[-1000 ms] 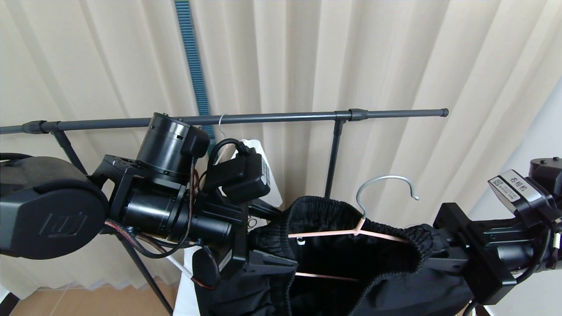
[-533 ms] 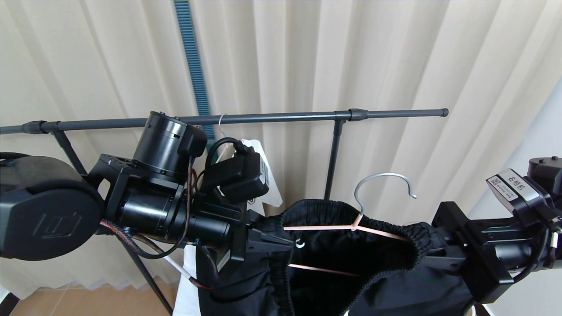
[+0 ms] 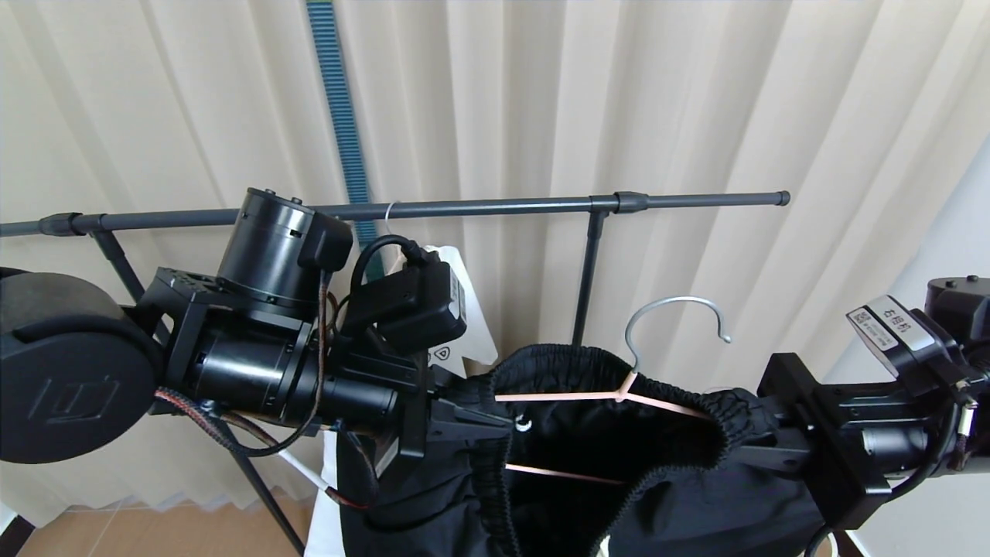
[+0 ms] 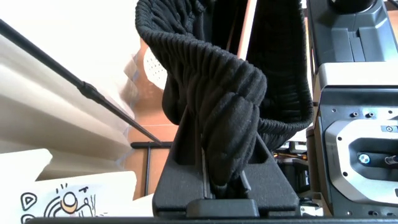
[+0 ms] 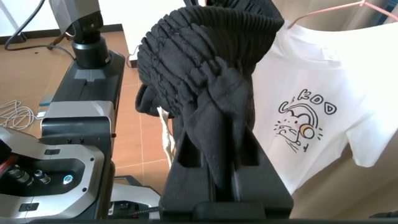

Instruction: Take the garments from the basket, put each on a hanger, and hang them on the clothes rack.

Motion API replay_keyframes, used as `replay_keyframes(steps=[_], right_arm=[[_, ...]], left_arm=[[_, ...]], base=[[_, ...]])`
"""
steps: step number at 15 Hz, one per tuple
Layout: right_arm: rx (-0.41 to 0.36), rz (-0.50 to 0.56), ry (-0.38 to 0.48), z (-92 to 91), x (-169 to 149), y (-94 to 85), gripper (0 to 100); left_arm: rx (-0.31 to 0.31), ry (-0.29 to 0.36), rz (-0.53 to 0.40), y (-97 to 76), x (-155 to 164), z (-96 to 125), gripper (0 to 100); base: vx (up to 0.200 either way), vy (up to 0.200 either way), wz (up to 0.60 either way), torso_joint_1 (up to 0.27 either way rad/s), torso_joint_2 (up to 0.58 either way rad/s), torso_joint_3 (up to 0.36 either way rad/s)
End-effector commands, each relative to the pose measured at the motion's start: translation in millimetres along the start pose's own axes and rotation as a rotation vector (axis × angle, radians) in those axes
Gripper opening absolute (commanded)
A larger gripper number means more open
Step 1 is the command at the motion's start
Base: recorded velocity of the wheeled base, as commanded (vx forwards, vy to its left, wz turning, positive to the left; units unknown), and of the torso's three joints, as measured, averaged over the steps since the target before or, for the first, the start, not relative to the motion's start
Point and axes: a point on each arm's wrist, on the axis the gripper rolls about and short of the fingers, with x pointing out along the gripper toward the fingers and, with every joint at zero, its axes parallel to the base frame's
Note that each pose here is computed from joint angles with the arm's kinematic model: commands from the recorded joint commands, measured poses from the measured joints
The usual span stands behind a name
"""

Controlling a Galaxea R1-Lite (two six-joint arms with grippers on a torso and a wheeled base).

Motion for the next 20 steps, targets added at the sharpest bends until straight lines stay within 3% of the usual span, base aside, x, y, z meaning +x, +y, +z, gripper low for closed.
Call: replay_keyframes(steps=[1, 10, 16, 20], right_arm=[[0.001, 0.001, 0.001, -0.2, 0.2, -0.1, 100], [-0.069, -0.039, 0.016, -8.8, -5.5, -9.2, 100], [-0.072, -0.050, 0.010, -7.5, -9.2, -10.7, 100], [-0.053, -0.097, 0.015, -16.4, -13.8, -29.9, 100]], left_arm=[[0.007, -0.008, 0.008, -0.9, -4.0, 2.4, 0], [-0.037, -0.009, 0.080, 5.5, -21.5, -0.2, 0], [-0.122, -0.009, 0.139, 15.6, -34.7, -5.9, 0], [-0.189, -0.039, 0.181, 12.8, -50.8, -0.7, 0]], base=[[0.000, 0.000, 0.00, 0.000, 0.00, 0.000], [0.000, 0.000, 0.00, 0.000, 0.00, 0.000], [0.000, 0.000, 0.00, 0.000, 0.00, 0.000], [0.000, 0.000, 0.00, 0.000, 0.00, 0.000]])
